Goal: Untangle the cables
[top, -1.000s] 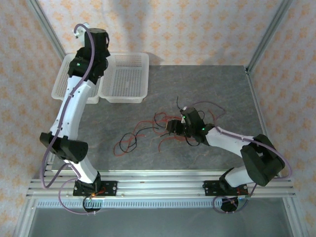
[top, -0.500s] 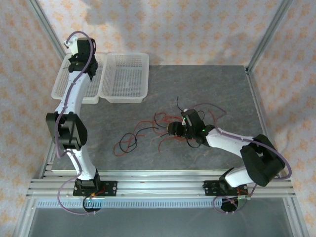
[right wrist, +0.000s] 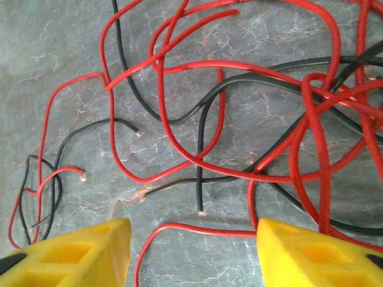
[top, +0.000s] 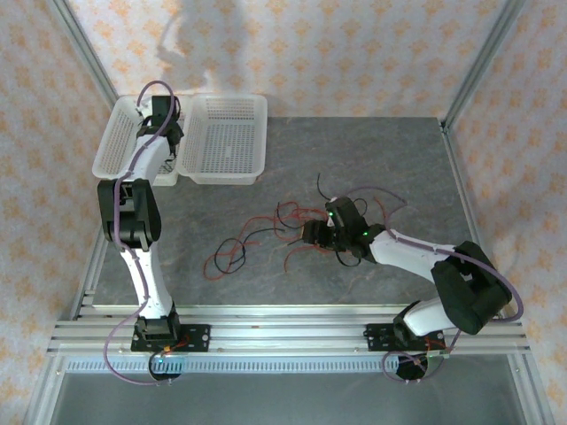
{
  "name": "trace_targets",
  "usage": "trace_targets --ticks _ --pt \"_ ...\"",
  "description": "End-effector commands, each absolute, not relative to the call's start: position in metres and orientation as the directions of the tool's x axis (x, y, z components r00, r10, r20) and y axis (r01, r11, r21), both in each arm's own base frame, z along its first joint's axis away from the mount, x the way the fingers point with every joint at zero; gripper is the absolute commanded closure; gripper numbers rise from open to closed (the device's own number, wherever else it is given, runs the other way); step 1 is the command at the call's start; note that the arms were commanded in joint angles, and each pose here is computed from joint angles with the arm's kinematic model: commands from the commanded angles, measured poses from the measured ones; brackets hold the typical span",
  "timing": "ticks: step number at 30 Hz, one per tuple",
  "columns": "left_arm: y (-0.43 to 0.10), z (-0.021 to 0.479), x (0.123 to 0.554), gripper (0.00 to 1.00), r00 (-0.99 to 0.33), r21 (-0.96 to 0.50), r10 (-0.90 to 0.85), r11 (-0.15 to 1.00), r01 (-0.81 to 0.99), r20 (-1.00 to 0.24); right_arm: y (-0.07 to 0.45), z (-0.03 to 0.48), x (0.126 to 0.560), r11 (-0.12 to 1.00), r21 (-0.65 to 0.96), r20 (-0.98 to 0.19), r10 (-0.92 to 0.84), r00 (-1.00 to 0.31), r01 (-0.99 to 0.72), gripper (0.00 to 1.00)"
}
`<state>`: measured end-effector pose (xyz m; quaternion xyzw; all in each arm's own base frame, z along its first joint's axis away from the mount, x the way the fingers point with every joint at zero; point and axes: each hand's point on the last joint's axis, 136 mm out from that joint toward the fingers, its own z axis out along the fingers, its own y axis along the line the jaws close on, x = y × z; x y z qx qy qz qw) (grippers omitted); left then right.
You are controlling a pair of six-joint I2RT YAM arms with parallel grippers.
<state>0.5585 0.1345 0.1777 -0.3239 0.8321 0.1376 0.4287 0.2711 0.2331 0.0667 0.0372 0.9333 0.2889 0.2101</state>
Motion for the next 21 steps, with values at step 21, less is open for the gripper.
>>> trace_targets --ticks 21 --pt "0.043 0.322 0.473 0.31 -0.355 -0.222 -0.412 0.856 -0.467 -0.839 0.369 0.061 0.247 0.893 0.332 -0.411 -0.153 -0.899 -0.304 0.46"
